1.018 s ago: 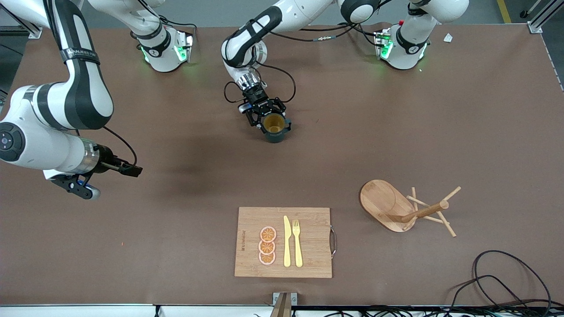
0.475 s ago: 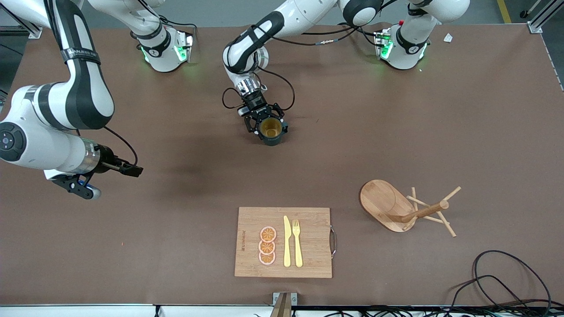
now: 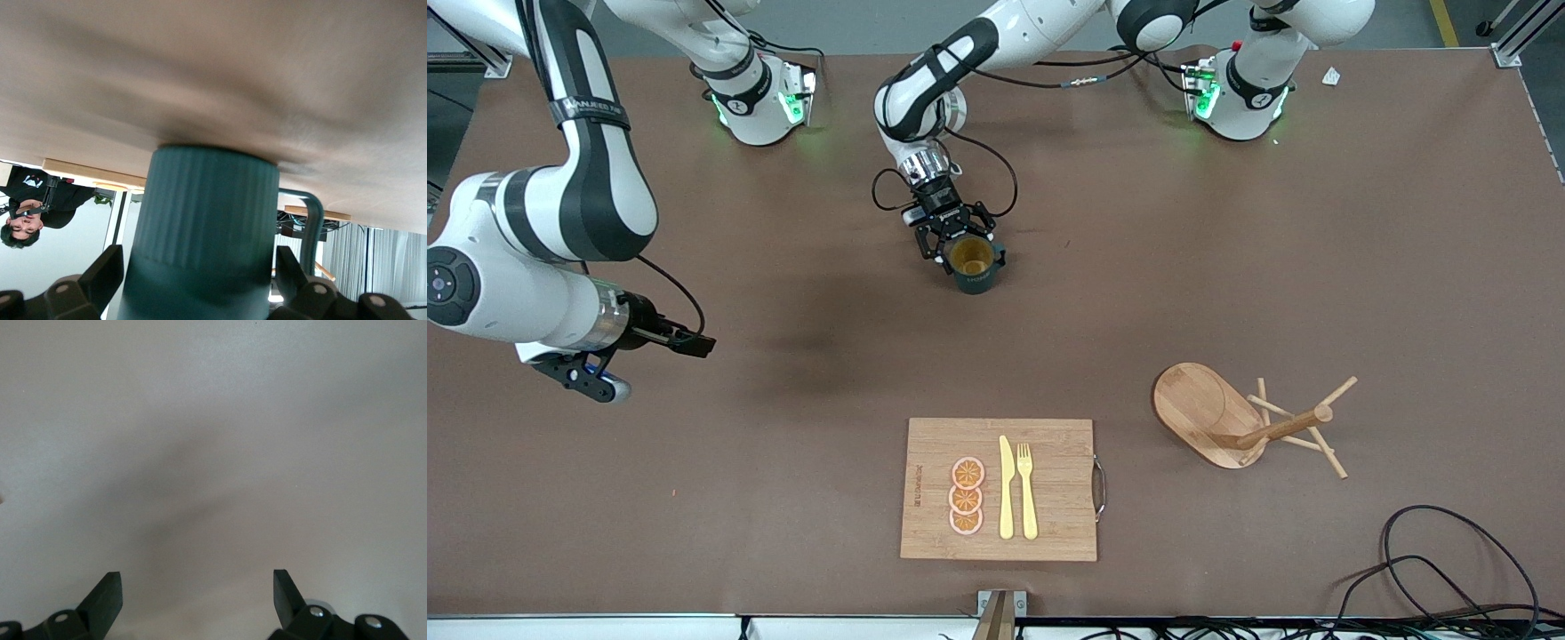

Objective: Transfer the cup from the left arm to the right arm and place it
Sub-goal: 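Lower the teal mug upright onto the table with the left gripper, then open the left gripper and raise it off the mug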

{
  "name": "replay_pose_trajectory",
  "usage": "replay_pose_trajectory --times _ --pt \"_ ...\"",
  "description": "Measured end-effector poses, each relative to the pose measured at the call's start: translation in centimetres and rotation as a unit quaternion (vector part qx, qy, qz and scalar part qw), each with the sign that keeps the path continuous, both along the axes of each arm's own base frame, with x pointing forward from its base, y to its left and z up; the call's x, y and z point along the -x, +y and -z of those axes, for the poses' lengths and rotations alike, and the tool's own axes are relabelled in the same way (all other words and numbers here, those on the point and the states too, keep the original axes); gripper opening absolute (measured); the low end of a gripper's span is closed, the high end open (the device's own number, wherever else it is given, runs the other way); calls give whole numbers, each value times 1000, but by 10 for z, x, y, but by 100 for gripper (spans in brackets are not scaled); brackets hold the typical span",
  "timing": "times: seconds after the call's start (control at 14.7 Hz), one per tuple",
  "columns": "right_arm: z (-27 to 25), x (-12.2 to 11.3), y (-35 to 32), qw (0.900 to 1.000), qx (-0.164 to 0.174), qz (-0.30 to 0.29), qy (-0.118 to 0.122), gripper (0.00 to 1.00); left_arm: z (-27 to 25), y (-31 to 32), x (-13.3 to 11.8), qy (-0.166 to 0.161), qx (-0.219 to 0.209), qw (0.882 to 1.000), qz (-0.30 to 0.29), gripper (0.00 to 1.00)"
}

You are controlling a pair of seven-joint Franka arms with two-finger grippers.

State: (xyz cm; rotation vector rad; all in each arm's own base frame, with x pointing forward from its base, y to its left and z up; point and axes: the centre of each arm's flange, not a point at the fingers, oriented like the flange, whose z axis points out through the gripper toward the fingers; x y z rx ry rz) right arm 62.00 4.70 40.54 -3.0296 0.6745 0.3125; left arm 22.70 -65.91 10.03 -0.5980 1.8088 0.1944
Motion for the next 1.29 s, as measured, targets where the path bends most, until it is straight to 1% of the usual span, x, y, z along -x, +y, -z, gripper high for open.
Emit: replay_pose_trajectory --times 0.41,0.61,0.81,1.02,1.15,1.29 --pt "2 0 2 1000 0 -1 0 100 -8 -10 16 6 22 1000 3 100" --pt "2 1 9 1000 3 11 1 100 -29 -16 25 12 35 999 -6 100" --pt "2 2 25 999 9 32 -3 100 -62 -22 29 14 53 998 -22 100" --pt "11 5 49 998 16 57 -11 100 -100 -25 24 10 68 997 -37 100" --pt "20 9 65 997 20 69 -15 100 -126 -23 14 2 77 996 -53 100" --pt "23 11 74 996 23 82 -16 100 -156 -17 -11 -1 95 992 -80 100"
